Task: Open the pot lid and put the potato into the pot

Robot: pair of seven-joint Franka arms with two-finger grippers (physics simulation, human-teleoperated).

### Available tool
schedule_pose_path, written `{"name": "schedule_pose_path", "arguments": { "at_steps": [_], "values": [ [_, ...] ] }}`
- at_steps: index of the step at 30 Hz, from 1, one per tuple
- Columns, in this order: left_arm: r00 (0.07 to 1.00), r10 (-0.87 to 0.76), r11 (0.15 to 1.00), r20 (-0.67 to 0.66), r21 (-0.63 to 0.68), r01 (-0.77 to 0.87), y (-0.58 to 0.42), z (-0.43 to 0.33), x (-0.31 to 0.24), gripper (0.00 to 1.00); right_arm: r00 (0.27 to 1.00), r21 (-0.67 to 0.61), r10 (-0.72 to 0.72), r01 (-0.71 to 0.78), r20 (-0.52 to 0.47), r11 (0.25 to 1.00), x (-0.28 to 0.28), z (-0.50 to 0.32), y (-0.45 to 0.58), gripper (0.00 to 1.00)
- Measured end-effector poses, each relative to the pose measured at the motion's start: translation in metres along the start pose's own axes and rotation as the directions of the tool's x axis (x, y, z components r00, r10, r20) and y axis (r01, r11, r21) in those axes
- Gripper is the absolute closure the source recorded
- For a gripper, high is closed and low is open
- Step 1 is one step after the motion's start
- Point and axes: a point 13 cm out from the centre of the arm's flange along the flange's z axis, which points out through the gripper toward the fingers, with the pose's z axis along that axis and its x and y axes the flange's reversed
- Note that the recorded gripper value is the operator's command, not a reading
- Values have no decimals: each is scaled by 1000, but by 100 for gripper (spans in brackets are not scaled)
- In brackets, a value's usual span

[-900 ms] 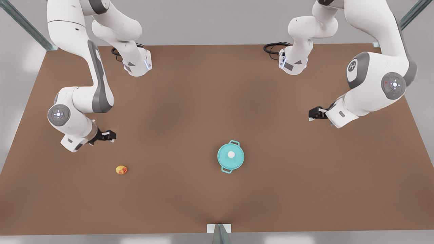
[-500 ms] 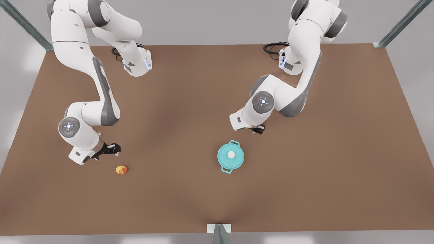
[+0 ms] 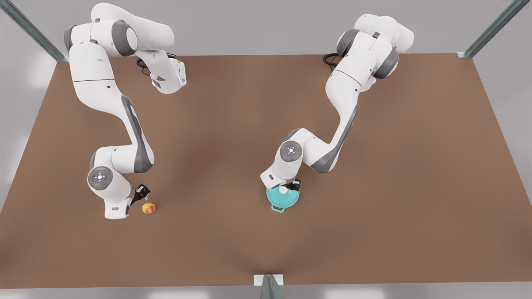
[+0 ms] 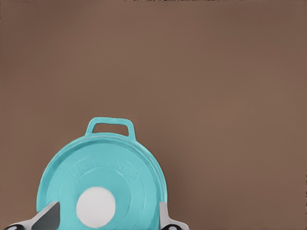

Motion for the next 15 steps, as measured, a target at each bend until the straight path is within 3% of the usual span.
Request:
{"name": "schedule_pose_path", "arguments": {
  "at_steps": [15],
  "values": [
    [995,-100,994,1,-37,100,10,30,12,0,953,-47,-302,302,2,952,-5,72,28,0]
  ]
}}
